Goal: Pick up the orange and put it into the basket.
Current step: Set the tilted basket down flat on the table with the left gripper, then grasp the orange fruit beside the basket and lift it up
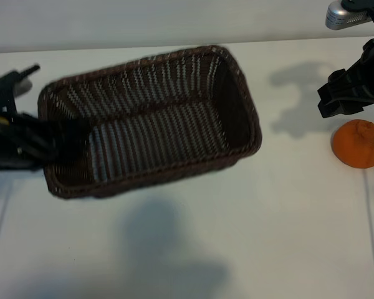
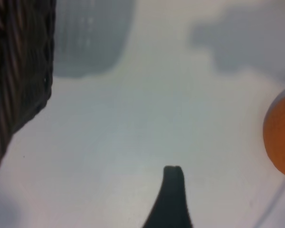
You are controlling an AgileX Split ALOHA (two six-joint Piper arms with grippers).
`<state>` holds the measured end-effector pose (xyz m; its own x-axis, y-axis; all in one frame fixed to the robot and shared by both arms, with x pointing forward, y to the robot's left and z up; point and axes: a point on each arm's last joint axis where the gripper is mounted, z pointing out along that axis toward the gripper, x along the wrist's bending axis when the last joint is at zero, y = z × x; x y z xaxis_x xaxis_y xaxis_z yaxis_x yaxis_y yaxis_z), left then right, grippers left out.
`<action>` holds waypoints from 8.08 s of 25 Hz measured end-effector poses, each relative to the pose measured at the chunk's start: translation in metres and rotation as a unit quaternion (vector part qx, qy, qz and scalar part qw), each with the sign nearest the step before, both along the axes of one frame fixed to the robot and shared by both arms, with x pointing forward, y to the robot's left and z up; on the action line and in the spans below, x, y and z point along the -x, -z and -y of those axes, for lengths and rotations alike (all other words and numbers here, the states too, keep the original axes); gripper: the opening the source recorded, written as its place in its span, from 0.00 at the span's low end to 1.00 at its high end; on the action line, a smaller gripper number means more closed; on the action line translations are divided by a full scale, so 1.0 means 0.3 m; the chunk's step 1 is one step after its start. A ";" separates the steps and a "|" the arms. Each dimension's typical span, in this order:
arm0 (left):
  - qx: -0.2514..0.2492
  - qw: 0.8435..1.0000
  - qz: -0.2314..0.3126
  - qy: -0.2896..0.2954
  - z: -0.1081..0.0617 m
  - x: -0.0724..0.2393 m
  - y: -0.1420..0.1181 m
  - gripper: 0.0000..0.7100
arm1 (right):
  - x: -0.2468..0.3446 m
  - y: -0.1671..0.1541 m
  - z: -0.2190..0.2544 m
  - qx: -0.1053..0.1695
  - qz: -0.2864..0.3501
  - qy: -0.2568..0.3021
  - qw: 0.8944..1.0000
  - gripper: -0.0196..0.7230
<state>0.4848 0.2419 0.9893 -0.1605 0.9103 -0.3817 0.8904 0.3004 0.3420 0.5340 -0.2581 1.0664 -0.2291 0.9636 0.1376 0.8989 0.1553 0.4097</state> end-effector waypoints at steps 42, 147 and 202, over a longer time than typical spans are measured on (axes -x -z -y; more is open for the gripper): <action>-0.030 0.989 -0.095 0.113 0.327 -0.413 0.229 0.21 | 0.003 0.001 0.000 0.000 -0.005 -0.001 1.000 0.83; -0.207 0.946 0.249 0.032 -0.178 0.849 -0.294 0.84 | 0.010 0.004 0.000 0.001 -0.017 -0.004 1.000 0.83; -0.201 0.939 0.270 0.070 -0.190 0.865 -0.171 0.84 | -0.164 0.284 0.122 0.094 -0.065 0.157 0.981 0.83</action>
